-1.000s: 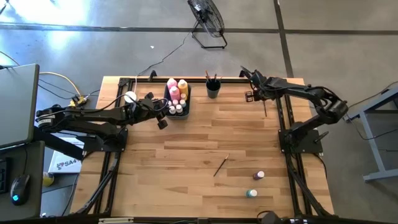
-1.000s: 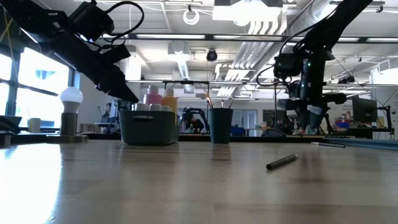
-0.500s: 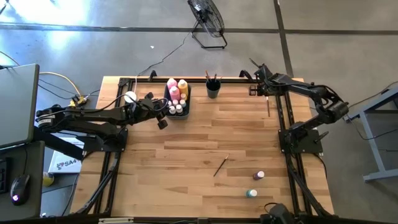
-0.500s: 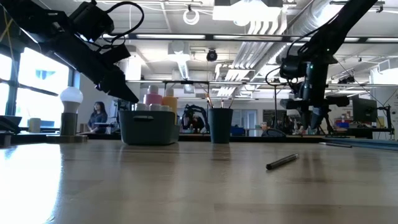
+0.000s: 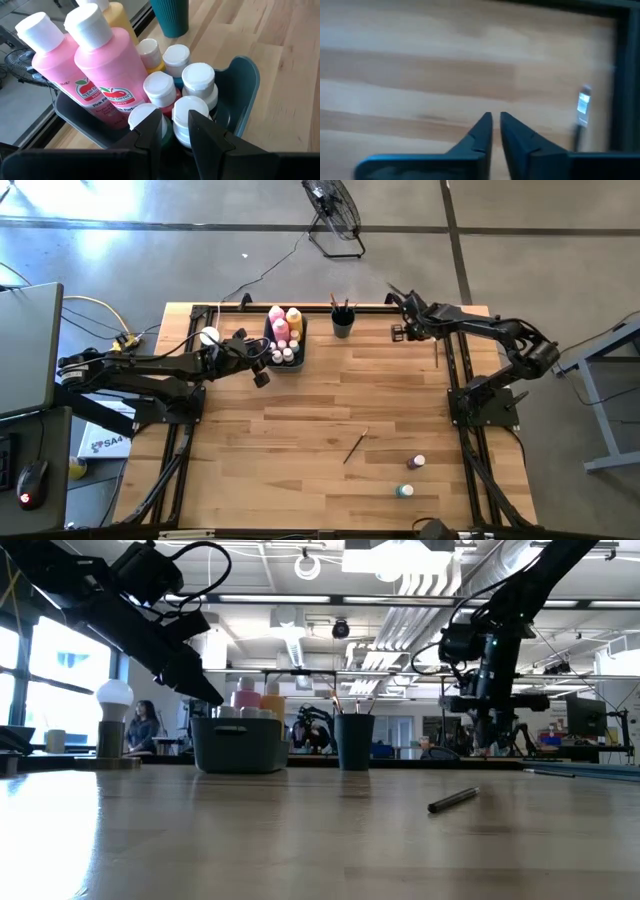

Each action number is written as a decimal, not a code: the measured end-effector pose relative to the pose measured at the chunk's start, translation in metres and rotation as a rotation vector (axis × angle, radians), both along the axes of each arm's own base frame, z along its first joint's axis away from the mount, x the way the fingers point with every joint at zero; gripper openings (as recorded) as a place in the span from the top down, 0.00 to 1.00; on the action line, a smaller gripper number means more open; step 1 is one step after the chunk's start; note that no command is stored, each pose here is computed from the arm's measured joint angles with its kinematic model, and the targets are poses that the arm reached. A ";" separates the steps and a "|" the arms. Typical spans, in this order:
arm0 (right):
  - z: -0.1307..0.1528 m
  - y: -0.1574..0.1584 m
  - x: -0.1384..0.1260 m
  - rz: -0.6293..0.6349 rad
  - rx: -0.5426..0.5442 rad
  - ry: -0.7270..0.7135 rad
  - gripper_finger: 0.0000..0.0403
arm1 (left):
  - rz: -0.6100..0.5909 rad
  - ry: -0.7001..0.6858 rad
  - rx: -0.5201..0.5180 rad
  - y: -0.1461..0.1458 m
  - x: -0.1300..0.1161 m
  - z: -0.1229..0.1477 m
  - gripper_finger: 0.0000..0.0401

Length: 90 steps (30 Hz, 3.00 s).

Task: Pick & Place Paint Supplies
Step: Put the silver paint brush into the green cup

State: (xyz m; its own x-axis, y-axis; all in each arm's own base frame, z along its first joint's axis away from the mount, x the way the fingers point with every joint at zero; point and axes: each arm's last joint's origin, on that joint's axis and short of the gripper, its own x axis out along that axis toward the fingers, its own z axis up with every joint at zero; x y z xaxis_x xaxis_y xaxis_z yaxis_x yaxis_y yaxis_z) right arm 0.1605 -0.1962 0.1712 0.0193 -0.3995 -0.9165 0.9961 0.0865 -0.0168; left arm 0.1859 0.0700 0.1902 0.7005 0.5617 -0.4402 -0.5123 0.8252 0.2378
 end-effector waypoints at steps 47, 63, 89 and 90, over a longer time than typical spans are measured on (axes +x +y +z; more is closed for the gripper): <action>0.027 -0.052 0.013 0.046 0.302 0.289 1.00 | -0.008 -0.083 0.052 0.001 0.004 0.009 0.77; -0.011 -0.071 -0.008 0.011 0.477 0.512 1.00 | -0.008 -0.083 0.052 0.001 0.004 0.009 0.77; -0.006 -0.073 0.000 0.170 0.417 0.549 1.00 | -0.009 -0.079 0.051 0.001 0.004 0.009 0.77; -0.002 -0.072 0.005 0.183 0.414 0.522 1.00 | -0.009 -0.082 0.052 0.001 0.004 0.009 0.77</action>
